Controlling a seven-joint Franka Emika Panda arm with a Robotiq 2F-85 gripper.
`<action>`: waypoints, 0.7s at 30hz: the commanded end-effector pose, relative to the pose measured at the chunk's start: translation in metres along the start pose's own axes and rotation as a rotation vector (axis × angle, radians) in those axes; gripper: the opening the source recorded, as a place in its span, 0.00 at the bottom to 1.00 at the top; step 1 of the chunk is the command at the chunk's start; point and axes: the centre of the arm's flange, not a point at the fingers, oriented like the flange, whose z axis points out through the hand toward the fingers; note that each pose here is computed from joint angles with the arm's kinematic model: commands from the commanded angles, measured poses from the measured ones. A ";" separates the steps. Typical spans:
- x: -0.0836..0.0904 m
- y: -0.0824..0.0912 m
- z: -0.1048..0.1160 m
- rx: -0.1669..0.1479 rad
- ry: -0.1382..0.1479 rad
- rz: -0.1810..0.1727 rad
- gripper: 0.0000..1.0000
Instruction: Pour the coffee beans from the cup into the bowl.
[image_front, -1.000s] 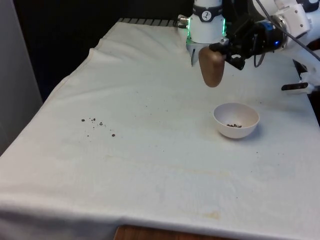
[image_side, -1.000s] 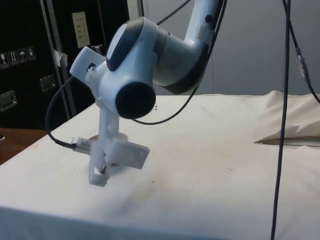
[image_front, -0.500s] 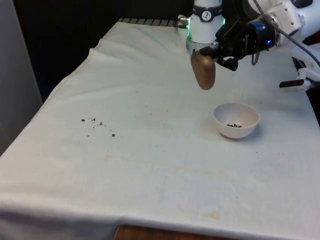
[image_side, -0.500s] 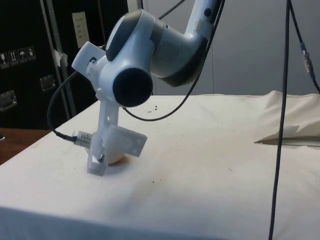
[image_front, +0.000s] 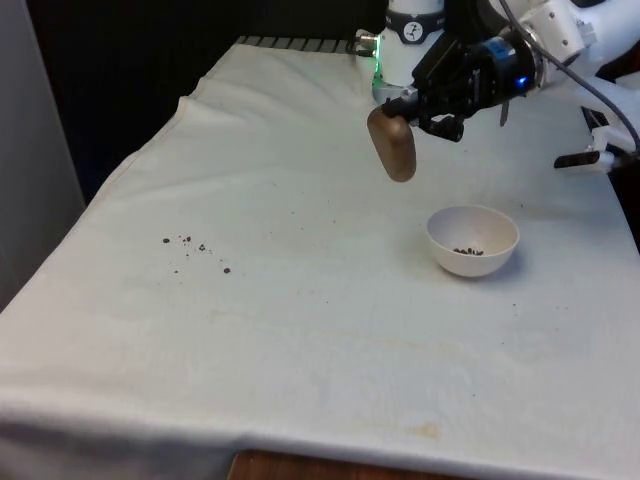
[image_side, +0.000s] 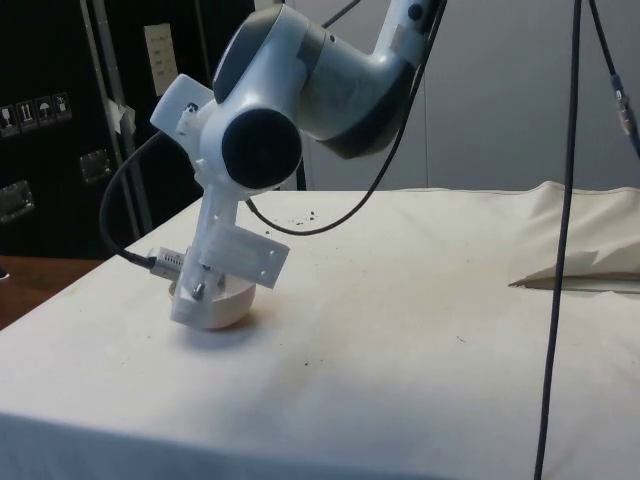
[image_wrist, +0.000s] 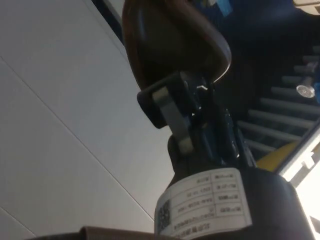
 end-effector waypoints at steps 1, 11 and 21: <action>-0.003 0.002 0.002 0.029 0.000 -0.002 0.00; -0.012 0.006 0.009 0.077 -0.025 0.002 0.00; -0.019 0.009 0.013 0.132 -0.062 0.021 0.00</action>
